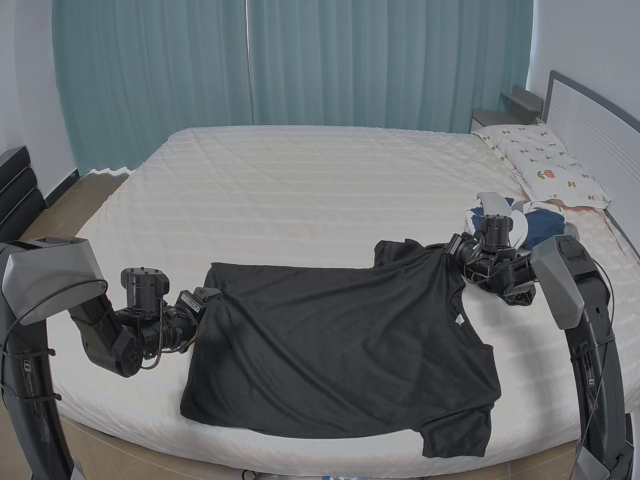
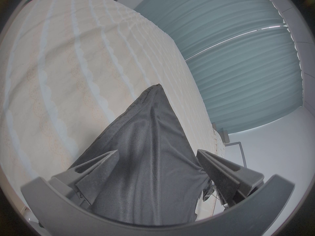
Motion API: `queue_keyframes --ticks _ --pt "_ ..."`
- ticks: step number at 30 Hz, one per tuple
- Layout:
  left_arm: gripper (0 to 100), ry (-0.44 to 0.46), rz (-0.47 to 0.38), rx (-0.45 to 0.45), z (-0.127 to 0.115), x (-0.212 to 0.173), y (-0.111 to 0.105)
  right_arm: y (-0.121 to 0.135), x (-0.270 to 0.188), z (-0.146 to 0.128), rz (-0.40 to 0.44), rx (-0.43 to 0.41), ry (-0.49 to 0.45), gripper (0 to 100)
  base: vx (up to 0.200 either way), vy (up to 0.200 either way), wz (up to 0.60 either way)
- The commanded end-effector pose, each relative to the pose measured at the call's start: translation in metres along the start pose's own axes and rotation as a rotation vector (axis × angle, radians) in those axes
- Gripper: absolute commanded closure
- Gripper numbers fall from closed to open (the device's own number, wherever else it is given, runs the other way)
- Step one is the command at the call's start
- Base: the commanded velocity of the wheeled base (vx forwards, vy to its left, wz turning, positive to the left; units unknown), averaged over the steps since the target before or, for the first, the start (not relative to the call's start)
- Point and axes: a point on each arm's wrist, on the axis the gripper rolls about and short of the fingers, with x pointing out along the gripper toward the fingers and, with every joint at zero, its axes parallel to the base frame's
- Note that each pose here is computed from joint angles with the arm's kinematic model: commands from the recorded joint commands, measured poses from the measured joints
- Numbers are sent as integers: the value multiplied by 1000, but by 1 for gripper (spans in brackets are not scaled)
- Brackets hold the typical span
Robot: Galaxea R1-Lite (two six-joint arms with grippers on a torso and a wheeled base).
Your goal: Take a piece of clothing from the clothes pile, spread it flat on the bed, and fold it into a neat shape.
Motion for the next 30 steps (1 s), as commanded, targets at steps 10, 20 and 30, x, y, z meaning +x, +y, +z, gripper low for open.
queue_keyframes --ticks 10,20,30 --pt "0 1 0 0 -1 1 0 -3 20 -12 -1 33 -53 100 0 0 0" --pt "0 1 0 0 -1 1 0 -10 20 -12 -12 34 -59 0 0 0 0" --pt "0 1 2 0 -1 0 1 -15 -41 6 -92 62 -5 0 0 0 0"
